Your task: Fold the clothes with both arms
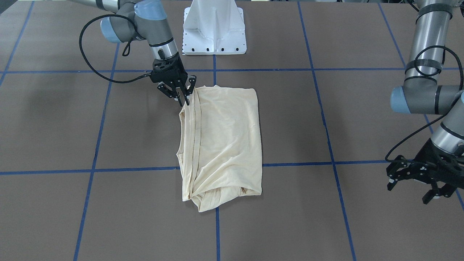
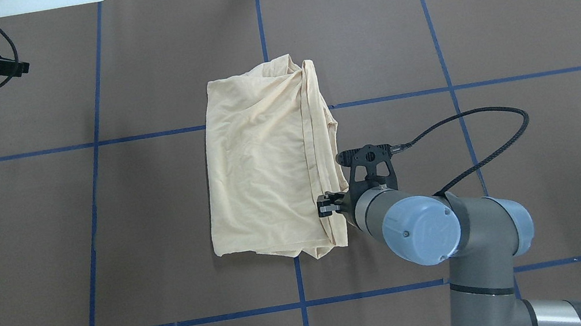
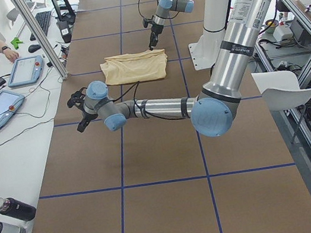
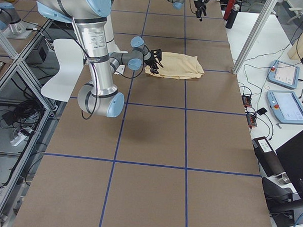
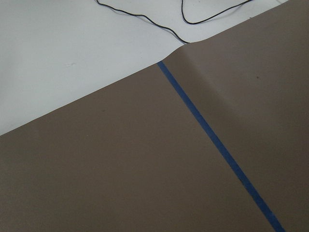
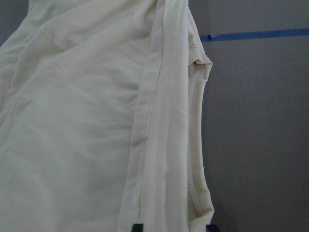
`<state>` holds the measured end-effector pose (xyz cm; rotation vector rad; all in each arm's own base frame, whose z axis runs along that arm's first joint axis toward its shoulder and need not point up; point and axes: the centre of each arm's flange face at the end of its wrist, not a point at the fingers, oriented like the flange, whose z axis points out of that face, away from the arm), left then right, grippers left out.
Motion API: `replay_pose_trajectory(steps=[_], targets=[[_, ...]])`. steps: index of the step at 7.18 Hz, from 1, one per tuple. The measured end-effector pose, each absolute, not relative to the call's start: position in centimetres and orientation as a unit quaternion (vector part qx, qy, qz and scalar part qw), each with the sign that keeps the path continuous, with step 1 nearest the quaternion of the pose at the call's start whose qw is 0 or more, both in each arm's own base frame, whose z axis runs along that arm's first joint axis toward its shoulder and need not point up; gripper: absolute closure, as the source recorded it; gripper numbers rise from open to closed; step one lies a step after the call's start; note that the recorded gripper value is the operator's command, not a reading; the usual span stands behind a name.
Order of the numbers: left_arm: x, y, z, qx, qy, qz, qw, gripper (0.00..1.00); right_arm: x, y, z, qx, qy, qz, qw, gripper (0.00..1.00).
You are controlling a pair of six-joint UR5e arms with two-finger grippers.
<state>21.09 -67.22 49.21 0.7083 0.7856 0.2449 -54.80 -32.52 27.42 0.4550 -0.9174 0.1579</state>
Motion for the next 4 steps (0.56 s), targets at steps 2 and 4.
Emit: replay_pose_trajectory(steps=[2,4], targets=[[21.1,-67.2,49.3,0.336,0.374,0.116,0.857,0.00,-56.8,-35.1,22.2,0.205,-0.381,0.078,0.898,0.00],[21.1,-67.2,49.4,0.336,0.374,0.117,0.857,0.00,-59.9,-36.8,22.2,0.194,-0.320,0.050,0.926,0.00]])
